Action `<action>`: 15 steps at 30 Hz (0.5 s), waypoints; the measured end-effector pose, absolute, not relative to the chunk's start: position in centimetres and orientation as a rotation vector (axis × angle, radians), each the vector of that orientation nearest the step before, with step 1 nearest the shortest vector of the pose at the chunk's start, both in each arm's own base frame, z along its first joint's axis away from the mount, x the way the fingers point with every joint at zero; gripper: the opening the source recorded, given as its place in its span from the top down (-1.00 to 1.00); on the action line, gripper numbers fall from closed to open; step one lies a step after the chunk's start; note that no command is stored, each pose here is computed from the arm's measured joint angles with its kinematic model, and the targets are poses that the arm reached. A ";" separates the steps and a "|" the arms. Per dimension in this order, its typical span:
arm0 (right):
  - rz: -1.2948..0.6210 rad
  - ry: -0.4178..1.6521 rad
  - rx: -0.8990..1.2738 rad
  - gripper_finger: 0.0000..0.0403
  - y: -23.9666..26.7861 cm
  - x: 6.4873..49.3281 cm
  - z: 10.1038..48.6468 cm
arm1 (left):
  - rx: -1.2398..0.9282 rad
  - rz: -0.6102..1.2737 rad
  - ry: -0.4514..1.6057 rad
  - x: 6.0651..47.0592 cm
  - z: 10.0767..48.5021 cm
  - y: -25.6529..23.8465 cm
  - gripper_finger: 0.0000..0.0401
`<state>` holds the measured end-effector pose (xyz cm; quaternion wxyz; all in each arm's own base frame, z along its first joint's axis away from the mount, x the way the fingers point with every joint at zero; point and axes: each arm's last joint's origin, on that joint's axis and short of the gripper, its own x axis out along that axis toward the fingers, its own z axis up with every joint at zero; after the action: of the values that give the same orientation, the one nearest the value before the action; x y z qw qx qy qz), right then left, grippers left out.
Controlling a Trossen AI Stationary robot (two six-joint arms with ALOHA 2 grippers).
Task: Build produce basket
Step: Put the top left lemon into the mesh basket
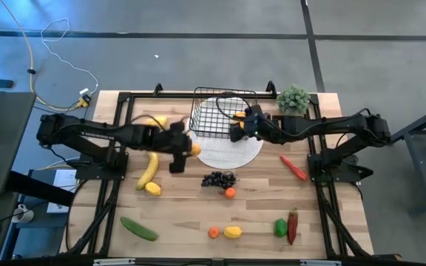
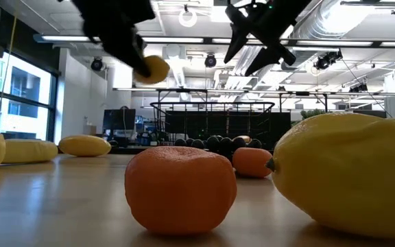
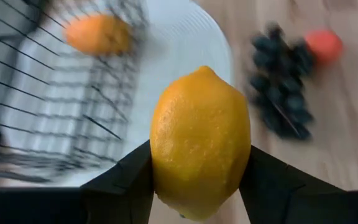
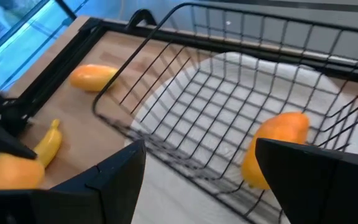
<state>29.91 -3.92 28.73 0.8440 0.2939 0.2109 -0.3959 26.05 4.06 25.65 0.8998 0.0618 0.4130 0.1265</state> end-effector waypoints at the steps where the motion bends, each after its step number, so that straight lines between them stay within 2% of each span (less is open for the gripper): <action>1: -0.845 0.444 0.619 -0.41 -4.3 29.9 28.7 | 0.129 0.282 0.829 26.2 26.1 4.7 0.10; 7: -0.913 0.434 0.606 -0.41 -6.7 29.4 28.8 | 0.134 0.418 0.695 26.2 28.0 9.0 0.10; 15: -0.995 0.445 0.563 -0.41 -10.0 28.5 28.8 | 0.086 0.554 0.562 25.4 28.7 13.8 0.10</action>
<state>28.49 -9.98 28.75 0.8177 0.2643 0.2088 -0.4668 25.44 13.83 28.73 0.9223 0.0419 0.2735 0.2697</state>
